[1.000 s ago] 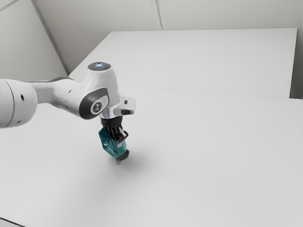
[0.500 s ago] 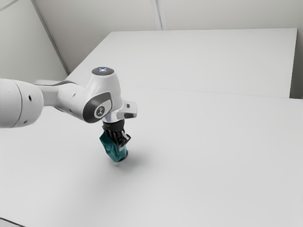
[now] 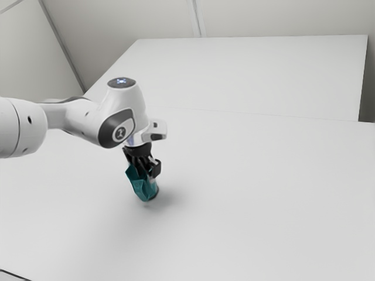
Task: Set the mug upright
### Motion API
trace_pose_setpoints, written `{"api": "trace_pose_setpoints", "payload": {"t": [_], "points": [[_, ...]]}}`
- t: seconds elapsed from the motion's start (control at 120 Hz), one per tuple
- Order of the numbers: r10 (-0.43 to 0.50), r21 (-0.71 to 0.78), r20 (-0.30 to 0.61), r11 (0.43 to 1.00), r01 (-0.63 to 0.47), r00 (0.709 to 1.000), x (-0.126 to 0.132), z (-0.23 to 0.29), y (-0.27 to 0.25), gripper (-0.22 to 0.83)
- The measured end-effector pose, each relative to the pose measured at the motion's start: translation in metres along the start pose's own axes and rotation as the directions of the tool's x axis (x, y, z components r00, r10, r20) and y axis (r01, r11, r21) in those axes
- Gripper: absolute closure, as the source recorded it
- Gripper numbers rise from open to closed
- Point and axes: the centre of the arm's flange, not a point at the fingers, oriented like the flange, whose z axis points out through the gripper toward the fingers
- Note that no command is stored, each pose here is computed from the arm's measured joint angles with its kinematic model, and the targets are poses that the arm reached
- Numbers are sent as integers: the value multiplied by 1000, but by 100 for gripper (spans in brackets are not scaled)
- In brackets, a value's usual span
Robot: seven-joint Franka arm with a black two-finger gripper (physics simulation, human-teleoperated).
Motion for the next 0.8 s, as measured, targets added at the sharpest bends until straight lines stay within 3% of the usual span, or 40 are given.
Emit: {"api": "trace_pose_setpoints", "payload": {"t": [0.167,0.275,0.375,0.492,0.608,0.8], "points": [[-9,6,-63,1000,10,998,-4,-38,-5,34],[-9,13,-118,1000,10,993,9,-72,-5,33],[-22,13,-164,1000,25,986,38,-114,-11,31],[-55,0,-183,998,56,982,85,-150,-26,19],[-101,-22,-161,995,98,982,116,-170,-50,11],[-138,-74,-64,988,133,988,110,-174,-64,4]]}}
